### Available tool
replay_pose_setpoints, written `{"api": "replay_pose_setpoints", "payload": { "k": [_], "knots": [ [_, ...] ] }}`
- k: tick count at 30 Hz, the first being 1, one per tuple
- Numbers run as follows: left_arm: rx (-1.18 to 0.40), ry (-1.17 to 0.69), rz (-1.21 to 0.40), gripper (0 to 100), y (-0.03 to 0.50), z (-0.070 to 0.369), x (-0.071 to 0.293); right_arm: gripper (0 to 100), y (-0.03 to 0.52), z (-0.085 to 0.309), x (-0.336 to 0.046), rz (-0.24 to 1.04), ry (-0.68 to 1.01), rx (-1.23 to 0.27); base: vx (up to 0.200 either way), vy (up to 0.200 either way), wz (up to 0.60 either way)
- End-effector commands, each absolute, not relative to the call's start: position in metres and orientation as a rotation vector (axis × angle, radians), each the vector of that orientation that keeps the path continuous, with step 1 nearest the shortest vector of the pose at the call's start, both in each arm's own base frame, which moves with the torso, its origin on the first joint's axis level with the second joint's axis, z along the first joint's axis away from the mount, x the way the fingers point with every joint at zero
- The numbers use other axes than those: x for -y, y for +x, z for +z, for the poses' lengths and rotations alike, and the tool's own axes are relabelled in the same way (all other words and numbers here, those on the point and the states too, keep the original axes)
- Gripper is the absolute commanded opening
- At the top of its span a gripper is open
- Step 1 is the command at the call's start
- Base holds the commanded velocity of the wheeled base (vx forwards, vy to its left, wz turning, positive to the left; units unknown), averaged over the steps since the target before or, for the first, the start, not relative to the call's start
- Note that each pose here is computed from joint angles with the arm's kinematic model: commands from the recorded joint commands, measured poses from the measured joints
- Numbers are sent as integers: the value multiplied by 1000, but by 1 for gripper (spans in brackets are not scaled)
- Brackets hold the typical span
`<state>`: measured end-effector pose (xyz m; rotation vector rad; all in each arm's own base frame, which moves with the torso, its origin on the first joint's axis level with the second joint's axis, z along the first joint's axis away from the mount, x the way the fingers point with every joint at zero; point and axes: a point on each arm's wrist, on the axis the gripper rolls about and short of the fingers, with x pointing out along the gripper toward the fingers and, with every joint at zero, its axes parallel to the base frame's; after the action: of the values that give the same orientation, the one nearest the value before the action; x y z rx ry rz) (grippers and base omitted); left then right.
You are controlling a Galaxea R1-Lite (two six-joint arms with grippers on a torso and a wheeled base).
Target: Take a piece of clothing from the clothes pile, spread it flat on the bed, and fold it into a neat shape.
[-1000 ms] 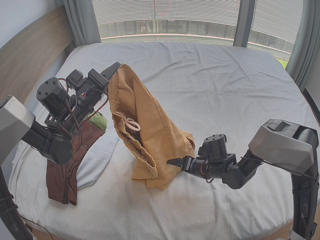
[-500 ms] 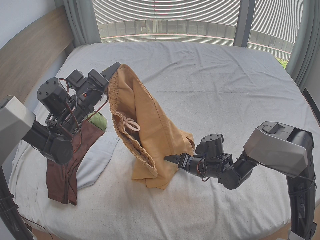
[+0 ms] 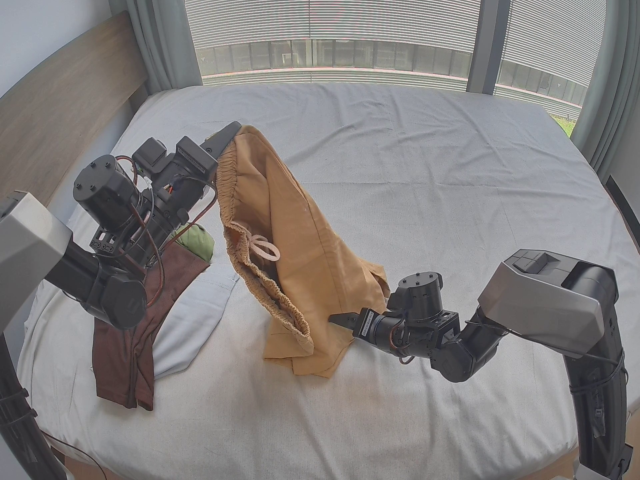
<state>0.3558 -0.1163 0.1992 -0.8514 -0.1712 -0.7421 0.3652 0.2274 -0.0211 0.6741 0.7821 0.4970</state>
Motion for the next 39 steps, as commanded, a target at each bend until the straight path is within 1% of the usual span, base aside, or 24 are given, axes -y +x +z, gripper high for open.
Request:
{"api": "replay_pose_setpoints", "payload": {
  "k": [1, 11, 14, 17, 22, 26, 32, 37, 39],
  "knots": [
    [170, -852, -744, 0, 356, 199, 117, 0, 364, -20, -226, 498, 673, -780, 0, 0, 0],
    [169, -852, -743, 0, 356, 198, 117, 0, 358, -13, -220, 468, 667, -765, 0, 0, 0],
    [162, -852, -742, 0, 356, 196, 117, 0, 354, -3, -214, 474, 672, -733, 0, 0, 0],
    [154, -853, -737, 0, 357, 194, 117, 0, 349, 10, -203, 470, 666, -708, 0, 0, 0],
    [105, -851, -719, 0, 361, 180, 115, 0, 342, 40, -171, 447, 631, -642, 0, 0, 0],
    [79, -846, -702, 0, 364, 171, 110, 0, 337, 50, -155, 425, 622, -628, 0, 0, 0],
    [24, -832, -667, 0, 372, 148, 107, 0, 342, 47, -130, 384, 575, -624, 0, 0, 0],
    [-6, -796, -630, 0, 381, 126, 103, 0, 350, 43, -111, 376, 552, -635, 0, 0, 0],
    [-23, -780, -619, 0, 384, 115, 103, 0, 354, 35, -107, 385, 542, -652, 0, 0, 0]
  ]
}}
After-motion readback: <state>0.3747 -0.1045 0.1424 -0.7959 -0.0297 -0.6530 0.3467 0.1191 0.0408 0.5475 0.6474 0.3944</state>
